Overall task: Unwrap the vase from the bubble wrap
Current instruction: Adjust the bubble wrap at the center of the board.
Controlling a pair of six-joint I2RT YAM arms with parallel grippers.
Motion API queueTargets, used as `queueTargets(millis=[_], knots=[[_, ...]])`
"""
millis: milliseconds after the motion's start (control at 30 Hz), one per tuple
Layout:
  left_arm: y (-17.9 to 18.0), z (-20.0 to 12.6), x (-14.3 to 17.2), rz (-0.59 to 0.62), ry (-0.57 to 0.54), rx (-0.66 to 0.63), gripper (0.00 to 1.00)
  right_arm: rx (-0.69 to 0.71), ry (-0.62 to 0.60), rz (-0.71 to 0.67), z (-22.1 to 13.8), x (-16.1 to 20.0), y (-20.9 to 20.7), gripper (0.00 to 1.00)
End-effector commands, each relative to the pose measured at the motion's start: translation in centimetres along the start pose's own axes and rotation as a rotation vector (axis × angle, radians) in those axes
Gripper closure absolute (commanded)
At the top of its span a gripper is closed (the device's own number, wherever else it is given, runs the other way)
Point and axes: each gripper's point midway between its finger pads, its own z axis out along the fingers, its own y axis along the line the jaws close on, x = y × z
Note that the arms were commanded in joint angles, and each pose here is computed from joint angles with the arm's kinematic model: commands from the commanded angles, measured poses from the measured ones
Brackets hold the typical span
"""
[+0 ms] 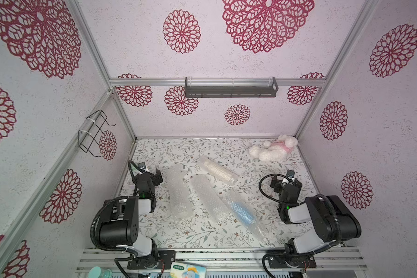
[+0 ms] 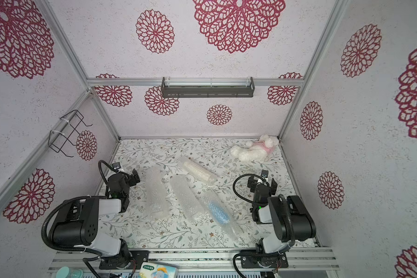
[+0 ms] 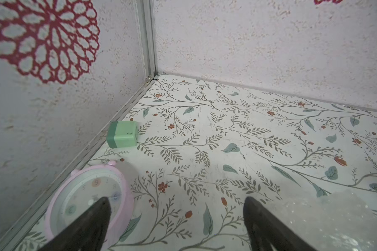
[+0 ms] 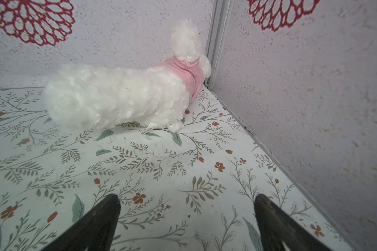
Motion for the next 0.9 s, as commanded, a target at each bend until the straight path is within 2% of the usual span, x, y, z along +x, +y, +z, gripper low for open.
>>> queueTargets(millis=[0,867], knots=[[0.13,-0.02,-1.5,-0.013,-0.043,0.003,0.03,0.012,-0.046,0.016,-0.01,-1.41,-0.21,0.01],[0.0,0.21,-1.53,-0.005,-0.037,0.002,0.03,-0.008,-0.021,0.039,0.59,-1.14,-0.44,0.01]])
